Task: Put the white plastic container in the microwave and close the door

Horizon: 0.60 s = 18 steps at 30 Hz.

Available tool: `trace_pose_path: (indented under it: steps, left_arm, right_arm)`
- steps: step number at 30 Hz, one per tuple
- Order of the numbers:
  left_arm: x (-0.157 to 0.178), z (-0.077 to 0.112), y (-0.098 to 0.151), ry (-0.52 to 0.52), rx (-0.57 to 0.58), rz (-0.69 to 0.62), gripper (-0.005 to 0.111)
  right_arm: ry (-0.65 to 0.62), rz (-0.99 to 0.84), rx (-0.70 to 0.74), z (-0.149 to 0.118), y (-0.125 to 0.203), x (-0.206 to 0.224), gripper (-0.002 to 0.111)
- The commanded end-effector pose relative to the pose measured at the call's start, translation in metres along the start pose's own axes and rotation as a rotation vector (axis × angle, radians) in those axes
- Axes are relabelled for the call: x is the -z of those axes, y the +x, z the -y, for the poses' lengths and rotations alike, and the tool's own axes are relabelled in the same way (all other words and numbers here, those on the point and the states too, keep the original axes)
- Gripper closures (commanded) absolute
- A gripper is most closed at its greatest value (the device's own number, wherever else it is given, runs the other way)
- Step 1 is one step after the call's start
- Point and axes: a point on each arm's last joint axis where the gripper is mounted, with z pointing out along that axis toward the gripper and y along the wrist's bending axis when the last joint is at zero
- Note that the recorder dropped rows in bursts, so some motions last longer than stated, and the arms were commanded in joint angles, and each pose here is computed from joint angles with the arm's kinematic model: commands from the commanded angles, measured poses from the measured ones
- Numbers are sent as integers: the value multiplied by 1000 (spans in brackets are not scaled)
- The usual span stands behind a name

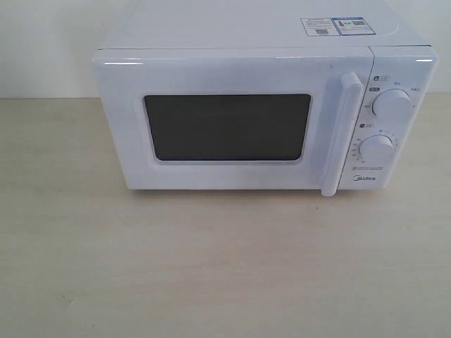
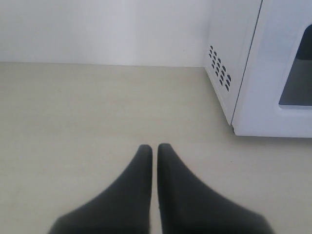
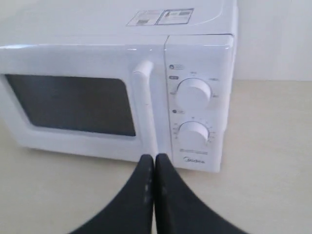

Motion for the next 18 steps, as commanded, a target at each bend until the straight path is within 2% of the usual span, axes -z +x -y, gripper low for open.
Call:
trace_pose_path:
  steps: [1,7,15,18]
  left_arm:
    - [0,0,1,-2,9,-1,102]
    - [0,0,1,-2,9,-1,102]
    - [0,0,1,-2,9,-1,102]
    - [0,0,1,-2,9,-1,102]
  right_arm:
    - [86,178,-11,9,33,16,108]
    - [125,363,-27,17,64,13,108]
    - [116,310,-138,21,90,2,108]
    - [138,265,-51,21,93,1,108]
